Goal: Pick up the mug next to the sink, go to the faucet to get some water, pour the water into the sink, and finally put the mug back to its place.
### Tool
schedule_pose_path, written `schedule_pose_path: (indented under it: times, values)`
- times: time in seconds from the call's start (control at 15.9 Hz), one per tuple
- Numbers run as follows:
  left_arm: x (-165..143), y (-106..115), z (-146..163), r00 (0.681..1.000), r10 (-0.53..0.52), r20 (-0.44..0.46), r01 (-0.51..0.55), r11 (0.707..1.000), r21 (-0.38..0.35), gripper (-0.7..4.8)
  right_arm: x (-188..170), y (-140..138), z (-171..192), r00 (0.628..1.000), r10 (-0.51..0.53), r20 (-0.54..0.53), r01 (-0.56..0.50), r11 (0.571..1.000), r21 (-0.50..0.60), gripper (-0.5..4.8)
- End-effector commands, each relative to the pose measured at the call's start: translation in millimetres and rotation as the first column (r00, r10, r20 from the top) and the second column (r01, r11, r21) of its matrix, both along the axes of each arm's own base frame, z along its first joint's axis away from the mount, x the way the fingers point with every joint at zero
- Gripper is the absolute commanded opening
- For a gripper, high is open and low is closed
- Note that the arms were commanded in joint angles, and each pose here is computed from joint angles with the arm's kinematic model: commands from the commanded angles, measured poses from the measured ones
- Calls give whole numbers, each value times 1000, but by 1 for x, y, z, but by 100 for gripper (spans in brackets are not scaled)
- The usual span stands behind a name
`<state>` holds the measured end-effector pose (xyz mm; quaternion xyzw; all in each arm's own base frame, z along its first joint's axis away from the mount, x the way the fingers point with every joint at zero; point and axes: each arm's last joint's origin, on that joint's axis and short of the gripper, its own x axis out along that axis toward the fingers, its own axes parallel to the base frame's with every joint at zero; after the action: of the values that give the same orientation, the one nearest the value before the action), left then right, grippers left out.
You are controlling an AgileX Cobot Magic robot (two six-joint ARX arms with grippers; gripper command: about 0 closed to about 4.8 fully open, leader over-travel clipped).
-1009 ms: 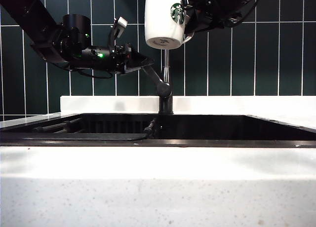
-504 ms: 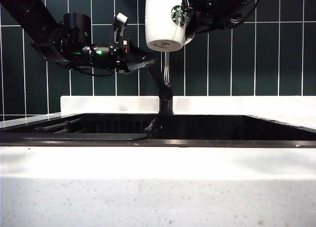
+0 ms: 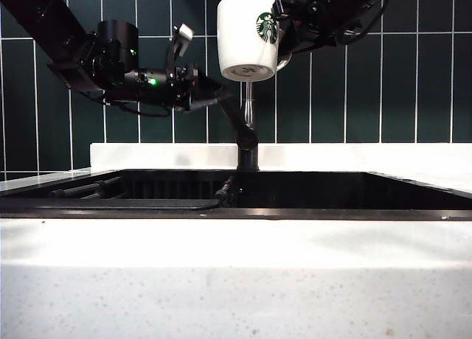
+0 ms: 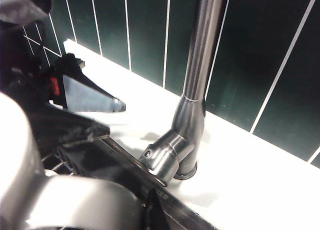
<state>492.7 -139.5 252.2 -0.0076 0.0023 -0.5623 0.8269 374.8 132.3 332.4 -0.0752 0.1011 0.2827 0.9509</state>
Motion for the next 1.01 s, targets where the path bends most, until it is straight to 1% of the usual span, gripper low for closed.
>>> schedule_pose_path:
  times: [0.06,0.19,0.5,0.63,0.69,0.76,0.82,0.88,0.95,1.01]
  values:
    - [-1,0,-3,1000,14,15,-15,998,65,183,-3,0,16,997,7,79,-11,999,44,0]
    - [0,0,-2,999,43,25,-45,997,67,183,-3,0,16,997,7,79,-10,999,44,0]
    - [0,1,0,996,72,51,-75,995,62,183,-3,0,16,997,5,78,-8,999,43,0]
    - [2,2,2,991,110,73,-114,992,56,183,-3,0,16,997,5,79,-8,999,43,0]
    - [2,2,3,986,143,81,-148,988,52,183,-3,0,16,997,5,79,-8,999,43,0]
    - [5,4,4,965,252,78,-255,966,37,183,-3,0,16,997,5,79,-9,999,43,0]
    - [6,4,6,953,296,69,-298,954,17,182,-3,0,16,997,5,79,-9,999,43,0]
    - [6,5,8,951,304,61,-305,952,-5,183,-3,0,16,997,5,79,-9,999,43,0]
    - [5,4,11,960,275,49,-274,961,-31,183,-3,0,16,997,5,79,-8,999,43,0]
    - [3,3,16,976,213,52,-211,976,-46,183,-3,0,16,997,5,80,-8,999,41,0]
